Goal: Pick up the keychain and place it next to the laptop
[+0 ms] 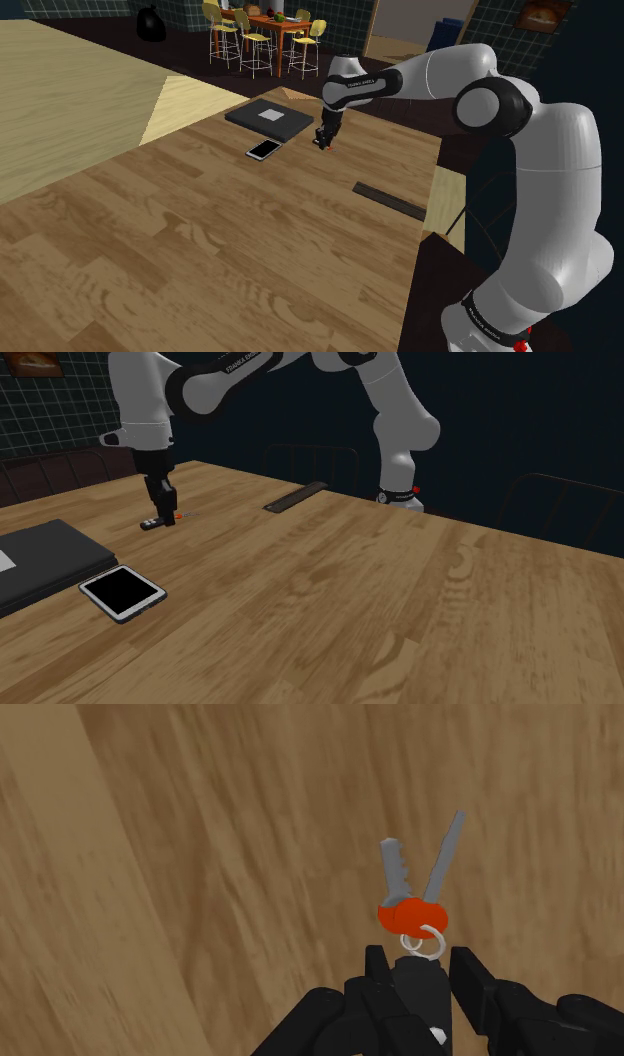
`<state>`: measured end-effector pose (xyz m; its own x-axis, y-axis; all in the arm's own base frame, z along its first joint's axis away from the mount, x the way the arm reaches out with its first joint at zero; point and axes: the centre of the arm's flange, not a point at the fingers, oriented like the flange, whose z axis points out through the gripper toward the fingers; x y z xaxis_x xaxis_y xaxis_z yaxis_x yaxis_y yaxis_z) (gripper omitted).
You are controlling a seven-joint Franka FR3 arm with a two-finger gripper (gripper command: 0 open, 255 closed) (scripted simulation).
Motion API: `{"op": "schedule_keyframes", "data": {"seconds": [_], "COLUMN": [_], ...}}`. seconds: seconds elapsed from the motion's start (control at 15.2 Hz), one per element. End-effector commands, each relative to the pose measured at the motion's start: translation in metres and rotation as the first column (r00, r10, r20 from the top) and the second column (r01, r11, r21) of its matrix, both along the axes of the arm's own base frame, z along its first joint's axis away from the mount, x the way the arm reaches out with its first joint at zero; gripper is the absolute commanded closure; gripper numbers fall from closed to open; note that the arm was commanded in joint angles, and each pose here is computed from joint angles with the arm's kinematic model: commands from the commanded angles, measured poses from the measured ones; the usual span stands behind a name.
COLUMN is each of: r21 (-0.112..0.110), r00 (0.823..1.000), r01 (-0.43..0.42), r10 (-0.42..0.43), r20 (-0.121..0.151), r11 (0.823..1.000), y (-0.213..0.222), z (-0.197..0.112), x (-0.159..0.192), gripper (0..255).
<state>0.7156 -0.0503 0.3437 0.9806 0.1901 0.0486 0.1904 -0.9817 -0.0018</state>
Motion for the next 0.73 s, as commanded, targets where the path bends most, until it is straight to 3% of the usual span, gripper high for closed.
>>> {"op": "schedule_keyframes", "data": {"seconds": [0.0,0.07,0.4,0.66], "r21": [0.000,0.000,0.000,0.000], "r00": [1.000,1.000,1.000,1.000], "r01": [0.000,0.000,0.000,0.000], "r10": [0.000,0.000,0.000,0.000], "r20": [0.000,0.000,0.000,0.000], "r11": [1.000,1.000,1.000,1.000], "y": [0.000,0.000,0.000,-0.001], "z": [0.000,0.000,0.000,0.050], "x": [0.000,0.000,0.000,-0.002], "gripper": [255,0,0,0]}}
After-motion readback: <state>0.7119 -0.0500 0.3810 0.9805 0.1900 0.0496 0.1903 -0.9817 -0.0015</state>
